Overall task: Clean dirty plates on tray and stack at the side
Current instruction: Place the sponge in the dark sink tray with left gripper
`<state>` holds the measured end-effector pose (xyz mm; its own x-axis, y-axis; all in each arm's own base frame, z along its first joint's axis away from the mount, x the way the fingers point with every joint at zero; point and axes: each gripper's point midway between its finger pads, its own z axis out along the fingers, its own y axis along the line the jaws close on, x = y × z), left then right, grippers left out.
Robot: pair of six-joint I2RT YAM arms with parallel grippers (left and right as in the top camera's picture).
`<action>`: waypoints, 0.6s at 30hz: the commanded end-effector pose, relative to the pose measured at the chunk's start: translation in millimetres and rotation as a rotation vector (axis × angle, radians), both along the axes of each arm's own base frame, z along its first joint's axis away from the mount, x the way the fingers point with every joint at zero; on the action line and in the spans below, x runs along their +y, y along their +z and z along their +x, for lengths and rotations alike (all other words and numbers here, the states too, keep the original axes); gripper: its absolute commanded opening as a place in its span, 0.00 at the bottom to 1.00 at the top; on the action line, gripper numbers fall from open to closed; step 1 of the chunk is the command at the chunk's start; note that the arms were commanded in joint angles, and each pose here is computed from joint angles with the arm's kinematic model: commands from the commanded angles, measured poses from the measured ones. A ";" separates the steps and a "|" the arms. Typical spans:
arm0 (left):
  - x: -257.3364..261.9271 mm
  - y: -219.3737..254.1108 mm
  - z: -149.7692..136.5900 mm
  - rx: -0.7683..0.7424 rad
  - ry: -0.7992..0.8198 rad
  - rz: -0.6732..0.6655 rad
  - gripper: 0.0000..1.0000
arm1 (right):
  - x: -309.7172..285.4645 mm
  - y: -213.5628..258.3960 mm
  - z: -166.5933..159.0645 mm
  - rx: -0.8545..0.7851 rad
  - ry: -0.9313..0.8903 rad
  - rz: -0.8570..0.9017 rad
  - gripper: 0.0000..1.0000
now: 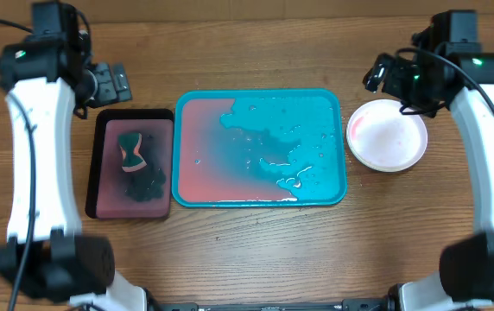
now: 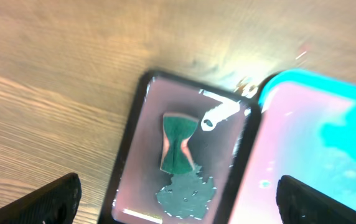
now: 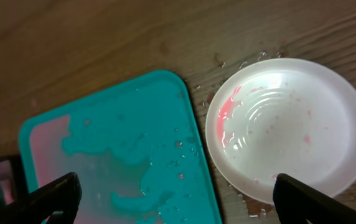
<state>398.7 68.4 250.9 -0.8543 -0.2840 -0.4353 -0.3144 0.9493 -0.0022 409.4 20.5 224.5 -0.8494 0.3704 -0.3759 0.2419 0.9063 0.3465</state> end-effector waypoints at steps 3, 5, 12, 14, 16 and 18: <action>-8.0 32.2 -10.8 -0.086 0.002 -0.015 1.00 | -1.9 71.5 -32.4 -0.160 0.008 -0.047 1.00; -8.0 31.0 -10.3 -0.083 0.002 -0.016 1.00 | -0.2 86.3 -47.5 -0.185 0.002 -0.036 1.00; -7.3 29.3 -9.7 -0.078 0.003 -0.016 1.00 | 34.2 117.9 -71.1 -0.260 0.120 0.128 1.00; -7.3 29.3 -9.7 -0.078 0.003 -0.016 1.00 | 34.1 115.1 -71.7 -0.247 0.119 0.128 1.00; -7.3 29.3 -9.7 -0.078 0.003 -0.016 1.00 | 34.1 109.2 -77.8 -0.211 0.116 0.129 1.00; -7.3 29.3 -9.7 -0.078 0.003 -0.016 1.00 | 27.0 105.6 -77.9 -0.201 0.096 0.094 1.00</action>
<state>388.8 66.0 279.6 -0.8206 -0.2798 -0.4983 -0.3112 0.9501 -0.0209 333.3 46.1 323.0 -0.7994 0.3531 -0.4860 0.1007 0.8763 0.4711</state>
